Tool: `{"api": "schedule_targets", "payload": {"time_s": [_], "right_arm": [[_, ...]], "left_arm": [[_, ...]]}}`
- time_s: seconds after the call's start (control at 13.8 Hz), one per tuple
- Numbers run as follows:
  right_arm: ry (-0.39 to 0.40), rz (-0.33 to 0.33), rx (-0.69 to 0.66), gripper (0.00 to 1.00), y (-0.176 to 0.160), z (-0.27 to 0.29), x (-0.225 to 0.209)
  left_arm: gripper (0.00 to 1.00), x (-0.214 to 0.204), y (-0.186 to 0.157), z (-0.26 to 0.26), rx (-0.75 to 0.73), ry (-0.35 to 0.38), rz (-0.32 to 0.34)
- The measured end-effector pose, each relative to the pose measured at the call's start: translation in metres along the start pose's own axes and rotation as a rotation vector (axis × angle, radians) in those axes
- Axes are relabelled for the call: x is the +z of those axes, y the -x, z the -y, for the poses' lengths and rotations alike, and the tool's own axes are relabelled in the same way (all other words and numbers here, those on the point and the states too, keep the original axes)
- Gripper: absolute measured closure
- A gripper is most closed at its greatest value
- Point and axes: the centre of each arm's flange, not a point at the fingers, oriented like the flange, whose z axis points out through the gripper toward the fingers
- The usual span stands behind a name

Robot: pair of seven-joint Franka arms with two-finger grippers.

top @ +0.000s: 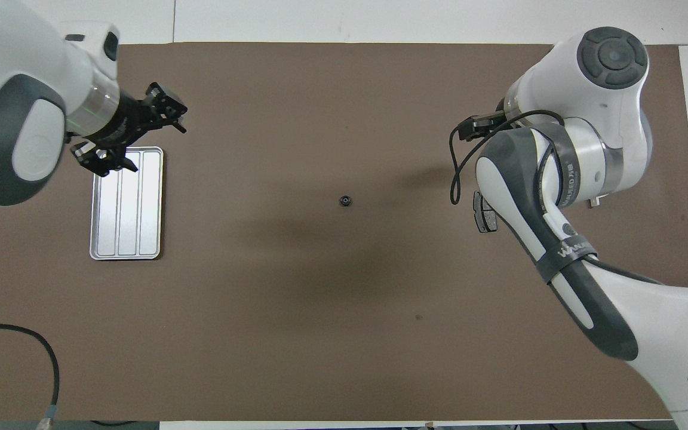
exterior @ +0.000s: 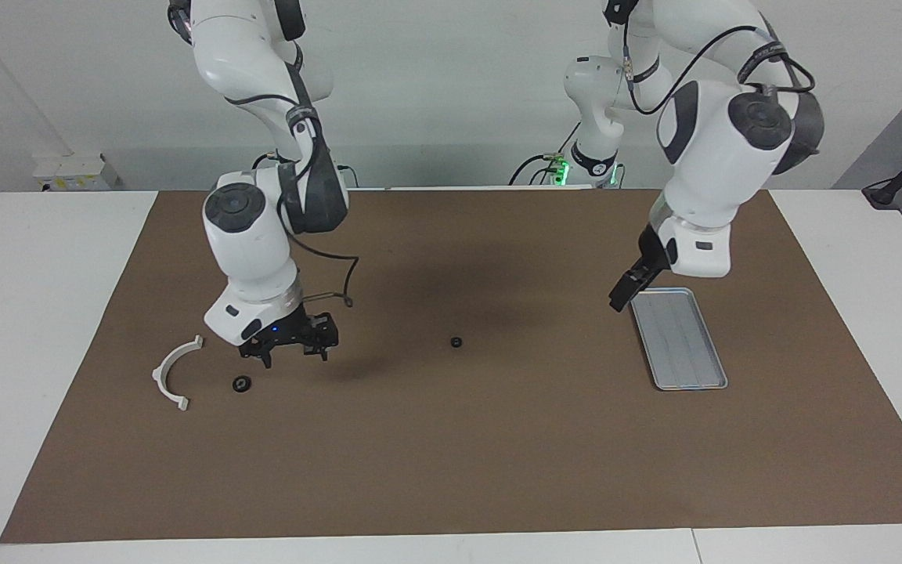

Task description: Place bearing gear from tray to pile

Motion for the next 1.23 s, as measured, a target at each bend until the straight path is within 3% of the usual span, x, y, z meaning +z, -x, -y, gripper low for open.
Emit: {"api": "schedule_targets", "payload": {"time_s": [0.22, 0.44, 0.94, 1.23], "right_arm": [[0.0, 0.02, 0.084, 0.0, 0.023, 0.097, -0.008], [0.006, 0.043, 0.081, 0.0, 0.052, 0.169, -0.002], [0.007, 0.058, 0.069, 0.02, 0.084, 0.238, 0.059], [-0.003, 0.042, 0.077, 0.0, 0.085, 0.241, 0.085]], "left_arm": [[0.0, -0.041, -0.015, 0.055, 0.067, 0.001, 0.01], [0.0, -0.065, -0.007, 0.093, 0.144, -0.009, 0.036], [0.0, -0.048, -0.001, 0.127, 0.237, -0.028, 0.091], [0.0, -0.046, -0.003, 0.13, 0.297, -0.031, 0.09]]}}
